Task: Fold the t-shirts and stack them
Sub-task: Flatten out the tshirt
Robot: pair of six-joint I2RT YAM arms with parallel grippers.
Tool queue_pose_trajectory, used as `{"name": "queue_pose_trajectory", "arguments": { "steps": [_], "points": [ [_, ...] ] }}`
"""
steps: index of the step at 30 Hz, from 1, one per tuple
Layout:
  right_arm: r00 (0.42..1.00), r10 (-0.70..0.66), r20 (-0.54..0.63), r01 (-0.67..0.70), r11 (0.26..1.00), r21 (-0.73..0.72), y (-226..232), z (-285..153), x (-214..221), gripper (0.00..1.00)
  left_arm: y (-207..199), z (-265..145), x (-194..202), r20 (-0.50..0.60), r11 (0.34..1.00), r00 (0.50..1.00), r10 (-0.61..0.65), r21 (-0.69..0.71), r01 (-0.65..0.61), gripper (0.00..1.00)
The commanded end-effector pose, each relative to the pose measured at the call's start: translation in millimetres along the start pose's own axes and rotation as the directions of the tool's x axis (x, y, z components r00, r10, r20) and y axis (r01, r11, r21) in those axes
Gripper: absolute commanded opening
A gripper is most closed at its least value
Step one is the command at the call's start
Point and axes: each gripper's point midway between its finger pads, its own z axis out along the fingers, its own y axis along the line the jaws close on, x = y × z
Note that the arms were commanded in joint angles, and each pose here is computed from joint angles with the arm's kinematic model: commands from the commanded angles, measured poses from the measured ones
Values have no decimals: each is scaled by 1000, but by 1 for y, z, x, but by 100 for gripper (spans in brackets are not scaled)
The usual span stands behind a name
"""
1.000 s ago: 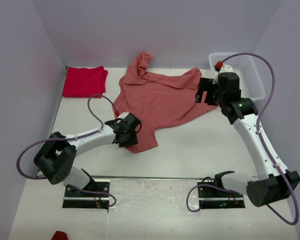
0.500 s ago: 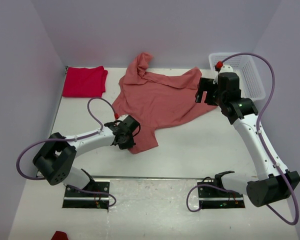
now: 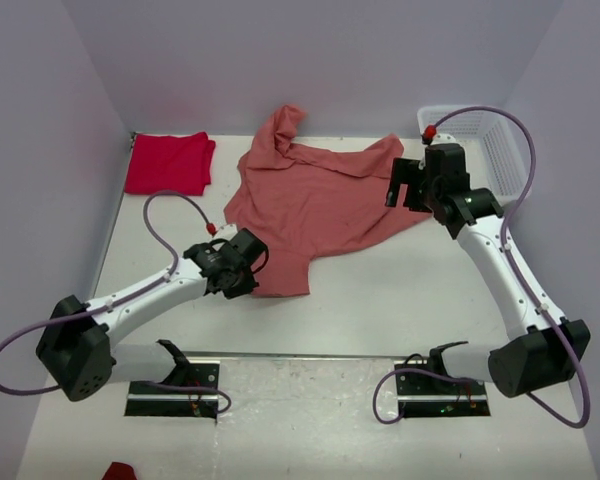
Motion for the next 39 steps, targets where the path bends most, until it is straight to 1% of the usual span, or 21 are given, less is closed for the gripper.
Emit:
{"name": "queue_pose_trajectory", "arguments": {
  "steps": [1, 3, 4, 6, 9, 10, 12, 13, 15, 16, 17, 18, 19, 21, 22, 23, 25, 26, 28, 34, 39],
  "points": [
    [999, 14, -30, -14, 1000, -7, 4, 4, 5, 94, 16, -34, -16, 71, 997, 995, -66, -39, 69, 0],
    [999, 19, -46, -19, 1000, -1, 4, 5, 9, 94, 20, -43, -20, 88, 995, 992, -86, -40, 90, 0],
    [998, 20, -57, -20, 1000, -1, 5, 7, 12, 94, 22, -51, -28, 120, 994, 988, -98, -36, 103, 0],
    [996, 24, -82, -23, 1000, 8, 5, 11, 18, 94, 30, -61, -31, 136, 992, 985, -102, -59, 111, 0],
    [993, 31, -118, -28, 999, 20, 5, 20, 30, 94, 37, -79, -46, 194, 988, 975, -112, -79, 130, 0],
    [991, 29, -131, -27, 999, 22, 5, 23, 36, 94, 41, -87, -56, 236, 986, 965, -119, -88, 143, 0],
    [987, 36, -154, -32, 999, 33, 5, 31, 43, 93, 51, -95, -60, 256, 981, 960, -110, -125, 146, 0],
    [986, 34, -166, -29, 999, 31, 6, 33, 49, 92, 55, -101, -67, 287, 979, 951, -116, -131, 159, 0],
    [982, 46, -181, -40, 999, 36, 7, 38, 56, 87, 64, -105, -70, 307, 974, 946, -106, -160, 161, 0],
    [980, 47, -192, -44, 999, 18, 11, 41, 61, 83, 71, -108, -76, 326, 969, 938, -117, -172, 180, 0],
    [978, 60, -200, -58, 998, 18, 13, 44, 65, 74, 74, -108, -78, 329, 968, 938, -104, -182, 172, 0],
    [976, 69, -205, -65, 998, 24, 12, 47, 69, 70, 77, -108, -79, 335, 966, 937, -104, -190, 175, 0],
    [972, 68, -223, -64, 998, 25, 13, 50, 77, 67, 83, -107, -82, 343, 960, 933, -111, -205, 190, 0],
    [967, 77, -244, -68, 997, 47, 12, 54, 86, 67, 87, -106, -86, 351, 959, 931, -102, -215, 186, 0],
    [961, 82, -266, -65, 995, 73, 7, 57, 95, 69, 93, -106, -92, 368, 952, 923, -114, -224, 208, 0],
    [961, 91, -263, -66, 992, 103, 2, 58, 98, 71, 96, -106, -96, 372, 952, 923, -98, -235, 196, 0],
    [955, 101, -278, -64, 988, 140, -6, 59, 109, 72, 107, -105, -103, 382, 943, 917, -112, -249, 219, 0],
    [953, 112, -280, -71, 986, 152, -8, 59, 113, 73, 106, -104, -109, 391, 949, 916, -93, -242, 200, 0],
    [948, 123, -293, -68, 980, 189, -16, 60, 124, 73, 109, -103, -117, 407, 946, 909, -93, -250, 208, 0],
    [926, 158, -344, -66, 962, 264, -30, 68, 156, 71, 100, -91, -122, 388, 955, 920, -61, -245, 166, 0],
    [906, 192, -379, -80, 953, 291, -34, 75, 176, 69, 97, -86, -123, 380, 960, 924, -35, -245, 137, 0]
  ]
}}
